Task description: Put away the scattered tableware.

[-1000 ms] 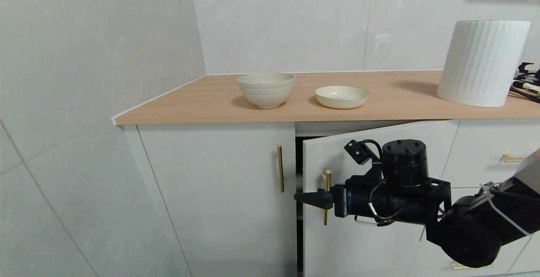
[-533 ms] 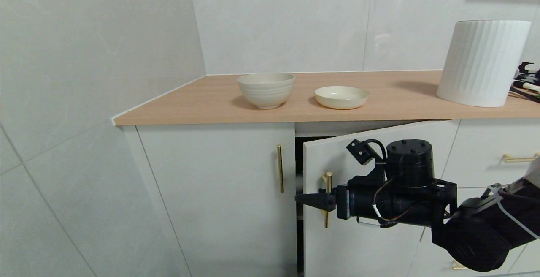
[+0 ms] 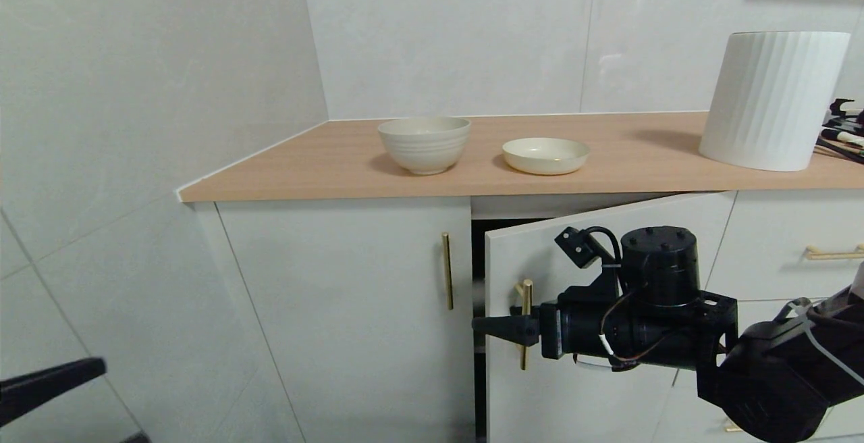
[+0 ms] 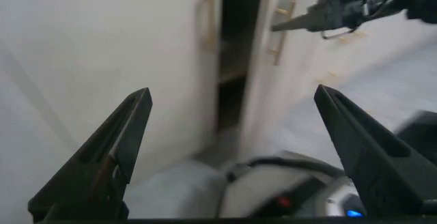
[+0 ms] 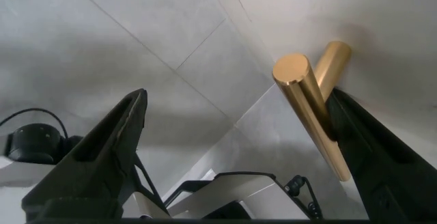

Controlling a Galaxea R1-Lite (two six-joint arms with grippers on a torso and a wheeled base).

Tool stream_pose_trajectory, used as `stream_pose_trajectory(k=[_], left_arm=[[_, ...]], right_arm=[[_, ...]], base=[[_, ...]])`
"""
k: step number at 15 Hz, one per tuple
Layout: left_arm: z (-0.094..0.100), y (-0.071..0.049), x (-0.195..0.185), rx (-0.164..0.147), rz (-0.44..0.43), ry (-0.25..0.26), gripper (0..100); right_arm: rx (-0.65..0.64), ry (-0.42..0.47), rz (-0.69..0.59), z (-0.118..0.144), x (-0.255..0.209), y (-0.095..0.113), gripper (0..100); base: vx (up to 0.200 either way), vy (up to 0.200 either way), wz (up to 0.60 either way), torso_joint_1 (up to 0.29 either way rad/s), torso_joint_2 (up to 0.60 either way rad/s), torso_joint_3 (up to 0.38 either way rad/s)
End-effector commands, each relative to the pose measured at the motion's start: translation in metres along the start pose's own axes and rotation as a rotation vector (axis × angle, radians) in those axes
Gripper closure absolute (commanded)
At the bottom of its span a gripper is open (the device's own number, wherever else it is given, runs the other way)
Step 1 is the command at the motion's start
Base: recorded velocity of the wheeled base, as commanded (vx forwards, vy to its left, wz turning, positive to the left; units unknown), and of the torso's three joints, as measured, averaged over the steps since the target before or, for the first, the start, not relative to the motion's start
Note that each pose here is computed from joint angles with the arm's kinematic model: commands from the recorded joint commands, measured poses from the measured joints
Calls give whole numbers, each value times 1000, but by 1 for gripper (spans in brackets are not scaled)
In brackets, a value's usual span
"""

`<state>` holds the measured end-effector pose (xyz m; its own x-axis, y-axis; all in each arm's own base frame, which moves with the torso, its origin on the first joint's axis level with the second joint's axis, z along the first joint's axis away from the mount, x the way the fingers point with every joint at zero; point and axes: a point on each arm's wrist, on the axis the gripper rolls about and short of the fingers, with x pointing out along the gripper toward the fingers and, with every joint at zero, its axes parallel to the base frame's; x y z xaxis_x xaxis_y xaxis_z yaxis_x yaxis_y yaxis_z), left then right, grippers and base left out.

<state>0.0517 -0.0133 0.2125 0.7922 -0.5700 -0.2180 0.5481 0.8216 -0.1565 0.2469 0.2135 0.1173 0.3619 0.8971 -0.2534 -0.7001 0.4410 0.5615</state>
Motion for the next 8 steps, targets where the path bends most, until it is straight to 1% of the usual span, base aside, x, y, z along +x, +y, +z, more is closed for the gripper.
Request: stream_pose_trajectory(k=[1, 2, 3, 4, 5, 6, 7, 8], left_arm=[[23, 52, 106, -109, -176, 187, 0], [19, 58, 131, -115, -207, 207, 0], [17, 59, 138, -115, -217, 210, 0], [8, 65, 170, -140, -251, 226, 0], [3, 66, 185, -157, -270, 228, 0], [-3, 64, 198, -185, -290, 237, 0], [-8, 63, 203, -204, -299, 250, 0], [-22, 61, 213, -236, -315, 286, 0]], right_arm=[[-9, 8, 26, -2, 2, 7, 0], [-10, 6, 25, -1, 1, 8, 0], [-10, 7, 26, -1, 1, 8, 0], [-11, 9, 30, -2, 2, 9, 0], [-12, 10, 31, -2, 2, 10, 0], [-9, 15, 28, -4, 1, 9, 0], [-9, 16, 30, -4, 2, 10, 0], [-9, 16, 30, -4, 2, 10, 0]], base=[[0, 0, 0, 0, 0, 0], [0, 0, 0, 0, 0, 0], [0, 0, 0, 0, 0, 0], [0, 0, 0, 0, 0, 0], [0, 0, 0, 0, 0, 0], [0, 0, 0, 0, 0, 0], [0, 0, 0, 0, 0, 0], [0, 0, 0, 0, 0, 0]])
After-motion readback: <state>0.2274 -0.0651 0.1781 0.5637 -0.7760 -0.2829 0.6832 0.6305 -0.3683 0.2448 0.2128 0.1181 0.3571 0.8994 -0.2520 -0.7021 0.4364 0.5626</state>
